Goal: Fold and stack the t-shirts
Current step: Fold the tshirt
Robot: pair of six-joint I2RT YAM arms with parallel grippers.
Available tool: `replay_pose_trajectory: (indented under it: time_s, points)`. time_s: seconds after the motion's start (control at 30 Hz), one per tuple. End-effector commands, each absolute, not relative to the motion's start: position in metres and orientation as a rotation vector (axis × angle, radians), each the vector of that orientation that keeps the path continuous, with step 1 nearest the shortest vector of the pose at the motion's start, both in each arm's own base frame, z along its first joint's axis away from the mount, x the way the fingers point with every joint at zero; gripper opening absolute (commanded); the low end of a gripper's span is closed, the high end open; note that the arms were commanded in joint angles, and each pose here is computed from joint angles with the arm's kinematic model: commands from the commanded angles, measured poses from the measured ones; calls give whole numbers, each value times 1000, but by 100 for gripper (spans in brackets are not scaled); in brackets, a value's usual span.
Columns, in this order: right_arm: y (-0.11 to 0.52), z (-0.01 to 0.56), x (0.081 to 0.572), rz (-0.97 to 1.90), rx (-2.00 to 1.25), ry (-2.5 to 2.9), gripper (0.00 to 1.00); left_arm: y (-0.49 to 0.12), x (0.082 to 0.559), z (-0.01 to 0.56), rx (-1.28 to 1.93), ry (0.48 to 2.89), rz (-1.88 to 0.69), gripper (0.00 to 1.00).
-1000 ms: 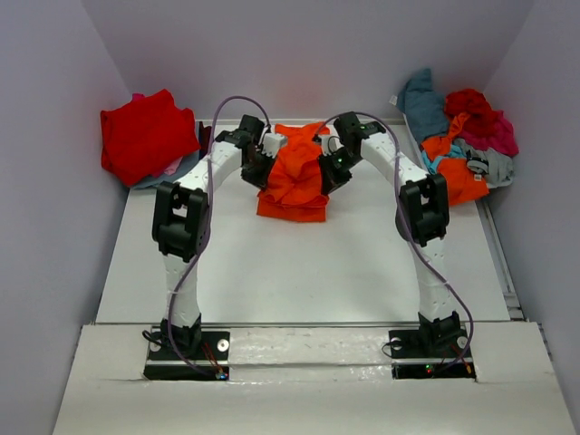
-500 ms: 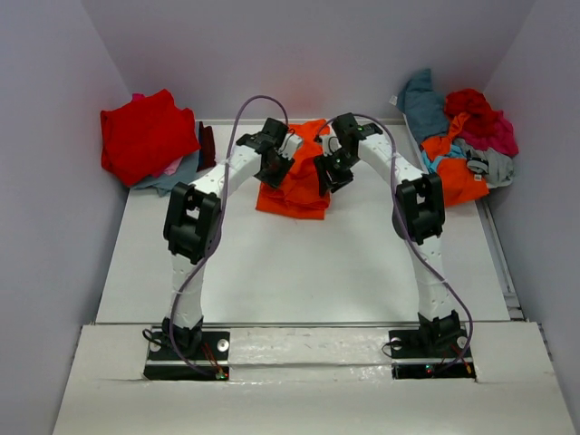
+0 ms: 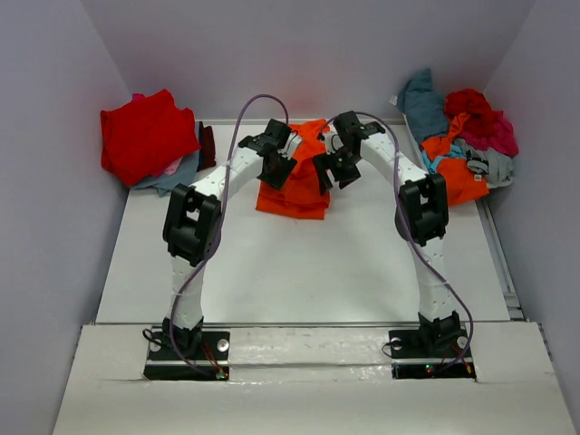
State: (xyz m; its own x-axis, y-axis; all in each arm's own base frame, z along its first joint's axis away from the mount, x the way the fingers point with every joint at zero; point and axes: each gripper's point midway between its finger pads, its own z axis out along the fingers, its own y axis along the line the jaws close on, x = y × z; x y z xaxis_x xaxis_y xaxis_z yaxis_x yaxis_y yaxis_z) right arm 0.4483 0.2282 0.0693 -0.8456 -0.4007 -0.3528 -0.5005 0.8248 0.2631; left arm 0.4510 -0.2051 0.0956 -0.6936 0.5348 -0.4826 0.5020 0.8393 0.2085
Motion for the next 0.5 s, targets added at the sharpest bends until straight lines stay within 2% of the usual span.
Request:
replay_pose_trajectory:
  time_s: [0.0, 0.27, 0.43, 0.47]
  points:
    - [230, 139, 444, 502, -669, 2582, 81, -189, 444, 161, 682, 2353, 122, 70]
    - [229, 158, 409, 532, -694, 2576, 79, -174, 403, 150, 741, 2403, 64, 71]
    - [230, 143, 387, 574, -733, 2640, 65, -176, 369, 116, 854, 2545, -31, 70]
    - [234, 138, 382, 586, -747, 2653, 58, -176, 368, 111, 861, 2552, -28, 70]
